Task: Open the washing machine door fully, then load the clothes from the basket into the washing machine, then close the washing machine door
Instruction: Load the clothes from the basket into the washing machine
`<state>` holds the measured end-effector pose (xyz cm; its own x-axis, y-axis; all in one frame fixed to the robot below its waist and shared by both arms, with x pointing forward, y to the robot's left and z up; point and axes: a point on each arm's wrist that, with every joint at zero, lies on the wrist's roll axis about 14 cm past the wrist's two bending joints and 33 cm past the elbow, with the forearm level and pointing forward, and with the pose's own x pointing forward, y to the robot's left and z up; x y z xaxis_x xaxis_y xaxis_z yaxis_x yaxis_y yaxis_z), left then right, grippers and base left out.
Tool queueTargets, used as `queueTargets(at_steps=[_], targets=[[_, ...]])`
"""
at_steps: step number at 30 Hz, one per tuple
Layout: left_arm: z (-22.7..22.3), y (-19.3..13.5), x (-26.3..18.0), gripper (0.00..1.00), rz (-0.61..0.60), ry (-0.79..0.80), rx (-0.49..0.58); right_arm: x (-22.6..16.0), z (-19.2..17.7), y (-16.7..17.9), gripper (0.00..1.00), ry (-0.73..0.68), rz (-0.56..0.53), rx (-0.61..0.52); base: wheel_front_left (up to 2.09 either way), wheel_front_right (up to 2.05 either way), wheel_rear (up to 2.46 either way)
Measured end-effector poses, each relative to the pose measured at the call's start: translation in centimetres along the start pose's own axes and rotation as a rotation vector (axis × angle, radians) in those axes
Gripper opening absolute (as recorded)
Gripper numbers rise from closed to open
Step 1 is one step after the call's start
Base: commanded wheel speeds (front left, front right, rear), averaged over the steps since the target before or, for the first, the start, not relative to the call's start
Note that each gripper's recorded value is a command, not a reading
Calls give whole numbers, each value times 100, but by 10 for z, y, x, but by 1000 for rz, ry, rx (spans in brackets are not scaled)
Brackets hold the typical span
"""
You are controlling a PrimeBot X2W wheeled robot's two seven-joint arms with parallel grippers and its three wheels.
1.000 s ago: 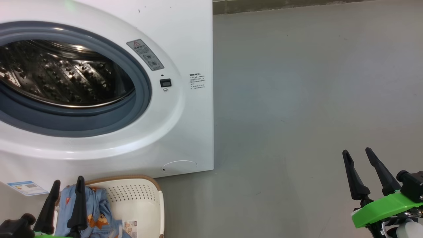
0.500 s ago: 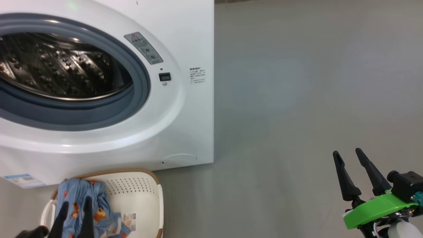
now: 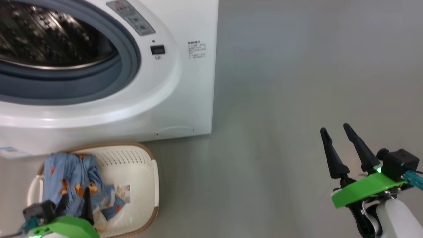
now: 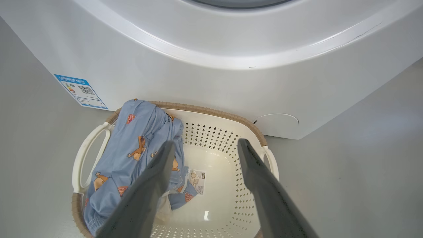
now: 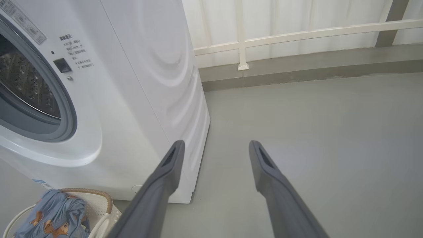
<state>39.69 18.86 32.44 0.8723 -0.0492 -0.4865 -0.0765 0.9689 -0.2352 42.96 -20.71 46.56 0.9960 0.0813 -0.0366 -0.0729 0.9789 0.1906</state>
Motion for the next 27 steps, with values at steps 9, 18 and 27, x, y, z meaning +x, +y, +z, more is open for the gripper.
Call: queueTargets(at_steps=[9, 18, 27], targets=[[-30, 16, 39, 100, 53, 169, 71, 30, -24, 6, 100, 43, 27, 3, 0, 0, 0], [-56, 30, 63, 100, 108, 289, 125, 51, -50, 6, 100, 85, 33, 9, 0, 0, 0], [-61, 56, 87, 100, 172, 341, 178, 68, -72, 4, 100, 112, 41, 0, 0, 0, 0]])
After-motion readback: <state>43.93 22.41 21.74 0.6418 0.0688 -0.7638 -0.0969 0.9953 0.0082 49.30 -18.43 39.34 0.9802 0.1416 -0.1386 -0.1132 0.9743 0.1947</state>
